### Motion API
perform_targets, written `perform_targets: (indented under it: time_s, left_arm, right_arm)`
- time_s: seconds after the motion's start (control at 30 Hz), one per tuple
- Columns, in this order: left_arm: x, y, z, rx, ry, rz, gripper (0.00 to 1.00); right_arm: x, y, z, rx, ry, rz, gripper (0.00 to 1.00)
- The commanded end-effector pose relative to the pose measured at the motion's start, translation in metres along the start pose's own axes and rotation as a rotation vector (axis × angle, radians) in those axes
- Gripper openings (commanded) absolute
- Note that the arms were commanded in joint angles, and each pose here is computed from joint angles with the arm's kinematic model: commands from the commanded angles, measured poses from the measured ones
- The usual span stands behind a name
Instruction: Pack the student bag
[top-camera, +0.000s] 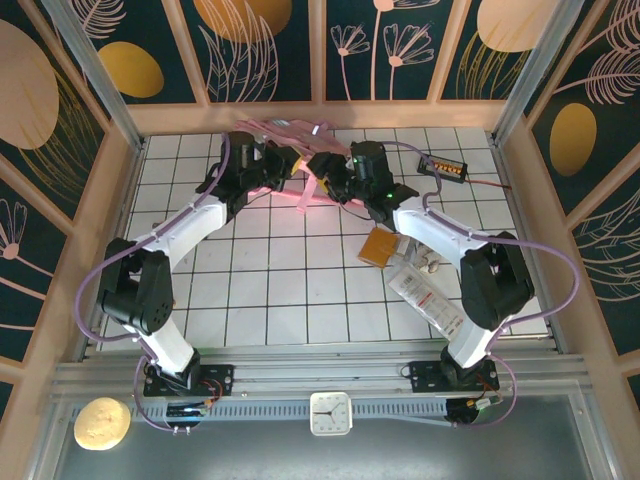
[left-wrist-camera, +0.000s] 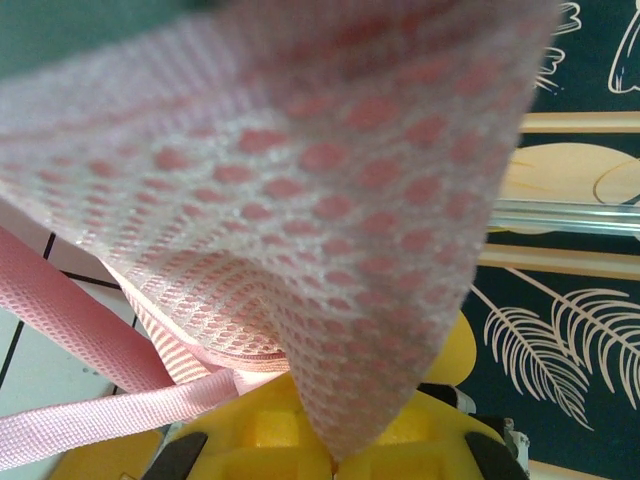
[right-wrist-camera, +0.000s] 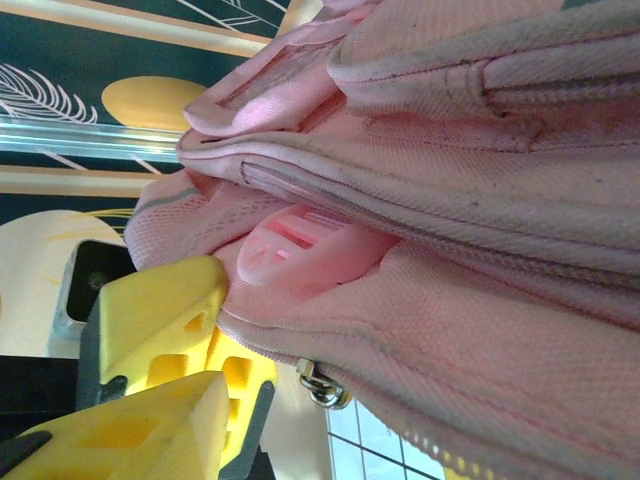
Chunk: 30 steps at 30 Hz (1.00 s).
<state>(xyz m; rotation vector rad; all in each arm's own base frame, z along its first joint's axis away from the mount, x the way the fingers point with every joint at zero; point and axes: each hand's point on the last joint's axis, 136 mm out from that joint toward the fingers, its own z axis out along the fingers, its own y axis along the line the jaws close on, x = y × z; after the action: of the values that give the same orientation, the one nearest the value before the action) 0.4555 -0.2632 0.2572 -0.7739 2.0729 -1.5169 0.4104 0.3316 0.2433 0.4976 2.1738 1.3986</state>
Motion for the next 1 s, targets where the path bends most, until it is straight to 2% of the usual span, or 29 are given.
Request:
perform_targets:
  time_s: [0.0,0.37,0.63,0.73,0.77,0.83,0.9,0.97]
  left_arm:
    - [0.005,-0.064,-0.007,0.171,0.017,0.013,0.0]
    - [0.008,-0.068,-0.003,0.172,0.028,0.011,0.0]
    - [0.015,-0.062,-0.003,0.168,0.044,-0.003,0.0]
    - [0.016,-0.061,-0.002,0.169,0.048,-0.005,0.0]
    - [0.016,-0.061,-0.002,0.169,0.048,-0.006,0.0]
    - [0.016,-0.061,-0.002,0.17,0.049,-0.005,0.0]
    - [0.016,-0.062,-0.002,0.173,0.048,-0.002,0.0]
    - [0.016,-0.062,-0.002,0.172,0.046,0.0,0.0]
  right_arm:
    - [-0.01,-0.007,0.006,0.022,-0.026,-0.024,0.57]
    - [-0.02,-0.025,0.01,0.058,-0.054,-0.039,0.55]
    - [-0.027,-0.002,0.019,-0.029,-0.05,-0.092,0.47]
    - [-0.026,-0.005,0.02,-0.013,-0.039,-0.095,0.41]
    - [-0.037,-0.009,0.015,-0.005,-0.059,-0.085,0.38]
    - [-0.038,-0.013,0.014,0.009,-0.055,-0.079,0.33]
    - [-0.038,-0.015,0.012,0.019,-0.05,-0.078,0.23]
    - [-0.038,-0.017,0.01,0.031,-0.049,-0.076,0.19]
